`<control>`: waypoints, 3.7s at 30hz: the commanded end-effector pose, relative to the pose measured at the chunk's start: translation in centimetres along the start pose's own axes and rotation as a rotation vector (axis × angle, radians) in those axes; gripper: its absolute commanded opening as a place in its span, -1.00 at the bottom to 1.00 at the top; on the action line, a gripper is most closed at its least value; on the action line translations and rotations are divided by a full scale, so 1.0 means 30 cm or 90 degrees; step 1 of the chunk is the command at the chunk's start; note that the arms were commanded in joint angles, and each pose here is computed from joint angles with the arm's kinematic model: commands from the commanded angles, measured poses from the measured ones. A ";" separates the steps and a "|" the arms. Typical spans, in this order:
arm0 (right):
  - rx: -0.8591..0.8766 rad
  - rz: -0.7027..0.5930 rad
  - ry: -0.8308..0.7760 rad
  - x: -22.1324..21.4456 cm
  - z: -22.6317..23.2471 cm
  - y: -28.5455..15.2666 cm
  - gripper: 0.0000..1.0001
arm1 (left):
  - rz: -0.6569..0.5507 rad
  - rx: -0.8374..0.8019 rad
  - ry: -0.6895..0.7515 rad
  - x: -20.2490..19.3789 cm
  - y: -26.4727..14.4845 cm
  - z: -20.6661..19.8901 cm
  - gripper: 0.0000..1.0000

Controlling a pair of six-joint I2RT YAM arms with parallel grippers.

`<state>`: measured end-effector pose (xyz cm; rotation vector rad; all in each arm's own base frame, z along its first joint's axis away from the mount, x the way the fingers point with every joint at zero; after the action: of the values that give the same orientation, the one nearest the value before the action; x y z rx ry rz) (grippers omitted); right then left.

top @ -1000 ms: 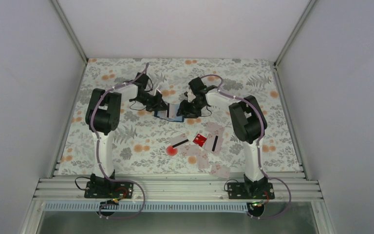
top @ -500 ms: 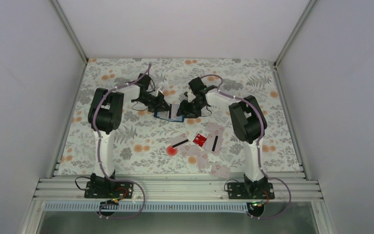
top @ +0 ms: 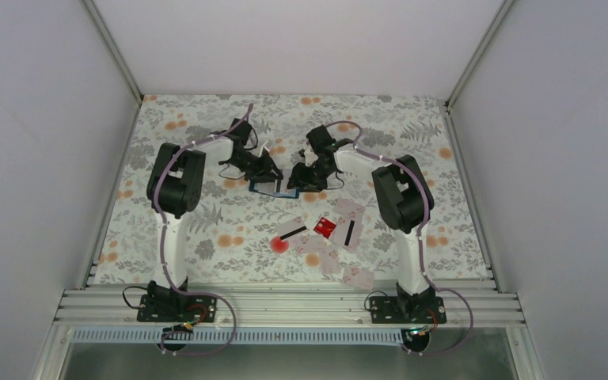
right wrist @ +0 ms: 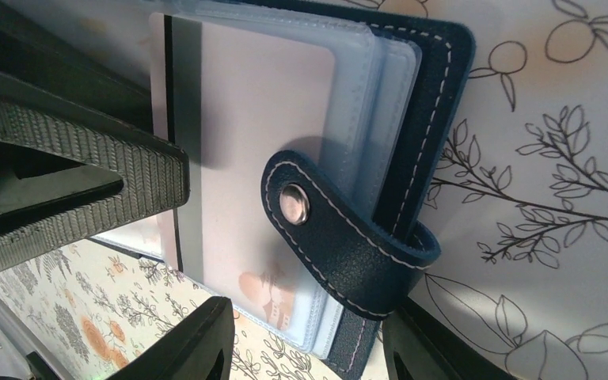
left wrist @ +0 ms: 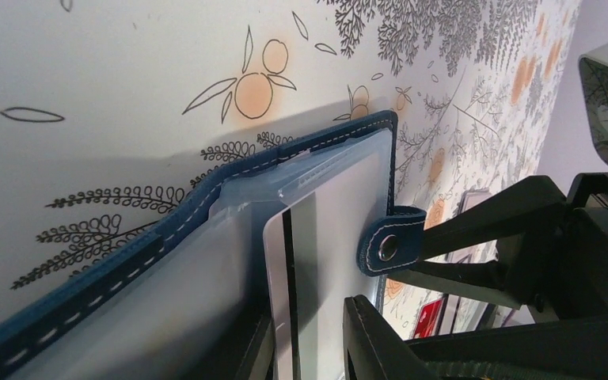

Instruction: Put the credit cards into the card holder

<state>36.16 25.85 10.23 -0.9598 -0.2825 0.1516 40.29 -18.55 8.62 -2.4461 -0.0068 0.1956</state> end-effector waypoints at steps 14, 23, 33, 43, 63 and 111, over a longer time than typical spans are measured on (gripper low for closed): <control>0.000 0.020 -0.032 -0.020 0.006 0.051 -0.03 | 0.020 0.077 -0.011 -0.021 0.105 -0.047 -0.52; 0.010 0.009 -0.054 -0.006 0.022 0.030 -0.03 | 0.021 0.086 -0.003 -0.045 0.137 -0.077 -0.91; -0.018 -0.002 -0.055 -0.026 0.009 -0.022 0.02 | 0.017 0.081 0.003 -0.074 0.106 -0.063 -0.95; 0.008 -0.058 -0.049 -0.039 -0.003 -0.213 0.26 | 0.036 -0.021 0.007 -0.077 0.037 -0.077 -0.95; 0.277 -0.042 -0.063 -0.093 0.072 -0.239 0.39 | 0.075 -0.194 0.037 -0.088 -0.051 -0.198 -0.95; 0.333 -0.143 -0.046 0.026 0.078 -0.339 -0.69 | 0.079 -0.258 0.076 -0.078 -0.163 -0.319 -0.95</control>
<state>35.77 21.41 18.12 -0.5094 -0.2958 0.0586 40.22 -20.18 17.41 -2.8272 0.1219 0.1505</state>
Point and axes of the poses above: each gripper's point midway between its finger pads, its own y axis out along the fingers, its own z axis along the line the jaws close on, x = y × z, the point moved 9 cm from there along -y, back along the fingers, and after that the axes turned 12 degrees about -y, right-handed, at the moved point
